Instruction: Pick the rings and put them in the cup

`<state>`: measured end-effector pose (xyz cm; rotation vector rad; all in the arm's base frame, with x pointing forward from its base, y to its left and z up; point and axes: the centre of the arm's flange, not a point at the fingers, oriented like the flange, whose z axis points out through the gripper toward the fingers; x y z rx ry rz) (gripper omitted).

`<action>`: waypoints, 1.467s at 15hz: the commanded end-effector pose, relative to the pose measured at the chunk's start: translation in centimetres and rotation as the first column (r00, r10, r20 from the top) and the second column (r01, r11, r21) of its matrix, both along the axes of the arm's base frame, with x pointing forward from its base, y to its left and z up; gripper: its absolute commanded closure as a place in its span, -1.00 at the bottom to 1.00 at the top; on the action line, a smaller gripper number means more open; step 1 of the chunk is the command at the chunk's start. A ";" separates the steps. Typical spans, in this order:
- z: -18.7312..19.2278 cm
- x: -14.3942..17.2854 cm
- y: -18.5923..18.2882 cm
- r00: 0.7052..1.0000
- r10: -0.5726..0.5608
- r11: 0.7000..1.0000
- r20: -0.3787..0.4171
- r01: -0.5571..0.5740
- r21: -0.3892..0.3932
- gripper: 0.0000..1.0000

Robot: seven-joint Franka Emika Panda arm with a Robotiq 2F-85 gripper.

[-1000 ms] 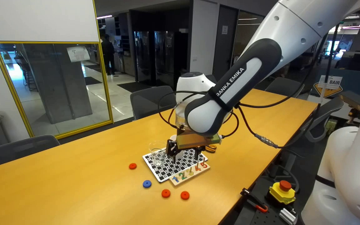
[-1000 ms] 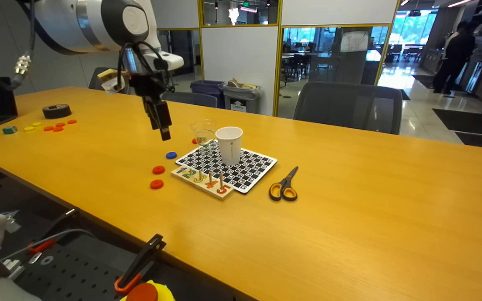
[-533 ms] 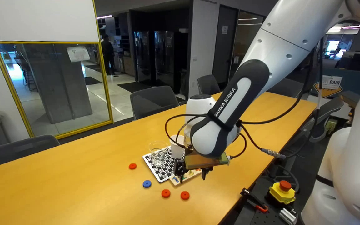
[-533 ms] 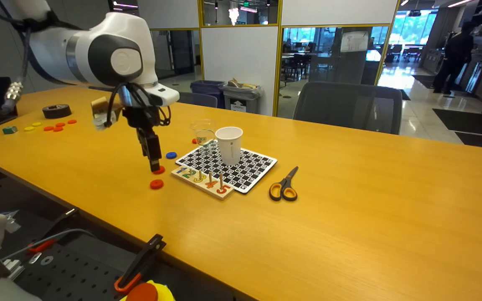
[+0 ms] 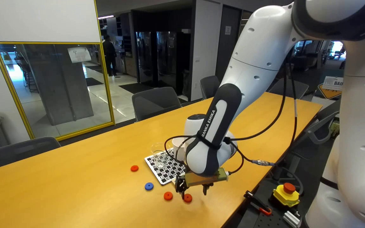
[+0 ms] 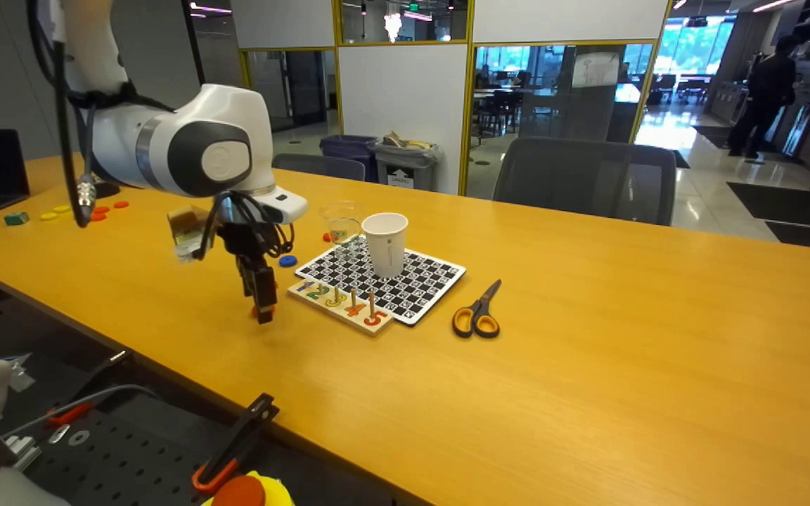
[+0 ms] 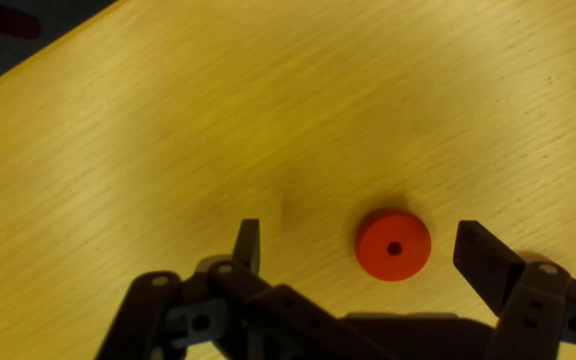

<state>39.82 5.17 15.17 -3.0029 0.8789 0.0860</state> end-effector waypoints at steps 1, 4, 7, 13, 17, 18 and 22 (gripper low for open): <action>-1.5 2.0 0.7 1.000 0.023 1.000 0.017 -0.023 0.011 -1.00; -1.9 2.7 0.9 0.999 0.030 0.999 0.020 -0.030 0.011 -1.00; -2.2 3.1 0.9 0.999 0.032 0.999 0.021 -0.032 0.016 -1.00; -1.9 2.9 0.8 0.998 0.056 0.994 0.003 -0.056 0.093 -1.00; -1.6 2.5 1.0 0.997 0.072 0.990 0.013 -0.073 0.124 -1.00; -1.5 2.5 0.8 0.998 0.068 0.990 0.014 -0.069 0.121 -1.00; -1.1 2.5 0.5 0.997 0.071 0.993 0.020 -0.073 0.098 -1.00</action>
